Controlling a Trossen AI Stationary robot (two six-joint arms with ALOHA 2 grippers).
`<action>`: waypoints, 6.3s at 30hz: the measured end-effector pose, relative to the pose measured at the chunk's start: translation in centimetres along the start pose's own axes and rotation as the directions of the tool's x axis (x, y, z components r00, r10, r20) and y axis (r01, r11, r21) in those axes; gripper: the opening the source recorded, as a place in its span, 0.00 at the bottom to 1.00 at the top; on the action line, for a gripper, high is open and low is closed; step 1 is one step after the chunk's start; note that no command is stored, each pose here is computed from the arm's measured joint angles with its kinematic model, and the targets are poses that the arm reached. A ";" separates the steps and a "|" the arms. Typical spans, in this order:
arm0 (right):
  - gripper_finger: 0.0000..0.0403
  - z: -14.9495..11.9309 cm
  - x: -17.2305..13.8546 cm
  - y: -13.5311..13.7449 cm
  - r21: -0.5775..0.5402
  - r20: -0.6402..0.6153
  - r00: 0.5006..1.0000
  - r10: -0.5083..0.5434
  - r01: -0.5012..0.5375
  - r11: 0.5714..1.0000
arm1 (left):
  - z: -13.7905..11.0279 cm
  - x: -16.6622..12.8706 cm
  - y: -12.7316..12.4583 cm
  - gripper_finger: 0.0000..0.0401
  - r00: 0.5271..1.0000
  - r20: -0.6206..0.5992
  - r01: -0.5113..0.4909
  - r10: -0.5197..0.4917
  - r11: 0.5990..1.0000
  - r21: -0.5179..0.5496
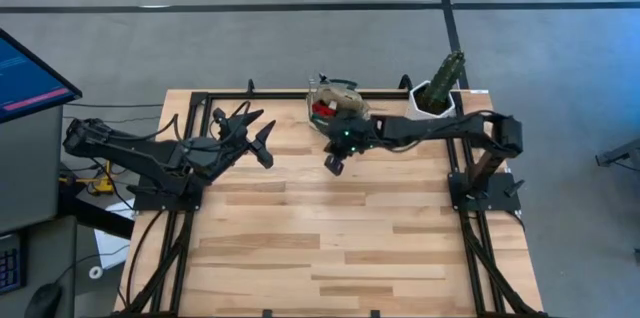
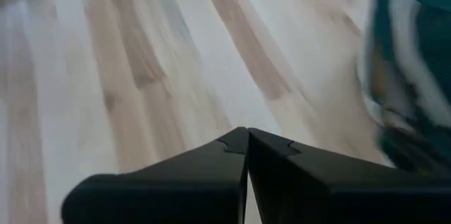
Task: Pick & Place Garden tools in Gardening bag
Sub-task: Put the green shears into the brown gardening bag
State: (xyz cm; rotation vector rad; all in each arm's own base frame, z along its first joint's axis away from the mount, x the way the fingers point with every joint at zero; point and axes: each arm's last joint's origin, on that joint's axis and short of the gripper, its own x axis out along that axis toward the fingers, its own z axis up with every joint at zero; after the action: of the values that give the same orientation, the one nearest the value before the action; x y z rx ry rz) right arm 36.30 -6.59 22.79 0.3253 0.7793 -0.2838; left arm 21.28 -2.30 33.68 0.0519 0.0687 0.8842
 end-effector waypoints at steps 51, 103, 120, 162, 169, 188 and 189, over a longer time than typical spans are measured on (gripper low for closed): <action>0.00 0.2 0.6 -3.5 0.378 0.208 0.865 -0.457 0.360 0.853 | 0.0 0.0 0.0 0.44 1.000 -0.002 0.000 0.000 1.000 0.005; 0.47 2.1 -5.4 -5.4 -0.357 0.090 0.991 -0.098 0.124 0.926 | -0.4 0.0 0.1 0.44 1.000 -0.023 -0.018 0.019 0.999 0.039; 0.45 1.9 -4.0 -5.8 -0.374 0.049 0.998 -0.041 0.057 0.926 | -0.4 0.0 0.1 0.44 1.000 -0.023 -0.018 0.019 0.999 0.039; 0.00 2.5 -3.9 -7.1 -0.392 0.011 0.994 -0.105 0.100 0.914 | -0.5 0.0 0.1 0.44 0.999 -0.025 -0.019 0.019 1.000 0.017; 0.00 2.3 -3.9 -7.3 -0.453 -0.020 1.000 -0.018 0.007 0.891 | -0.5 0.0 0.1 0.44 0.999 -0.025 -0.019 0.019 1.000 0.016; 0.00 4.4 -5.8 -7.0 -0.462 -0.021 1.000 -0.003 -0.007 0.887 | -0.5 0.0 0.1 0.44 1.000 -0.025 -0.019 0.019 1.000 0.016; 0.00 4.8 -6.2 -6.8 -0.464 -0.020 1.000 -0.003 -0.007 0.886 | -0.5 0.0 0.1 0.44 0.999 -0.025 -0.019 0.019 1.000 0.016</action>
State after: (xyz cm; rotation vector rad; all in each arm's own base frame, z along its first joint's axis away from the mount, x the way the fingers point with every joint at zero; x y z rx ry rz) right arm 32.66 -13.91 29.25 -0.1257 0.8404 -0.0839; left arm 21.19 -2.26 33.21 0.0565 0.0990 0.9037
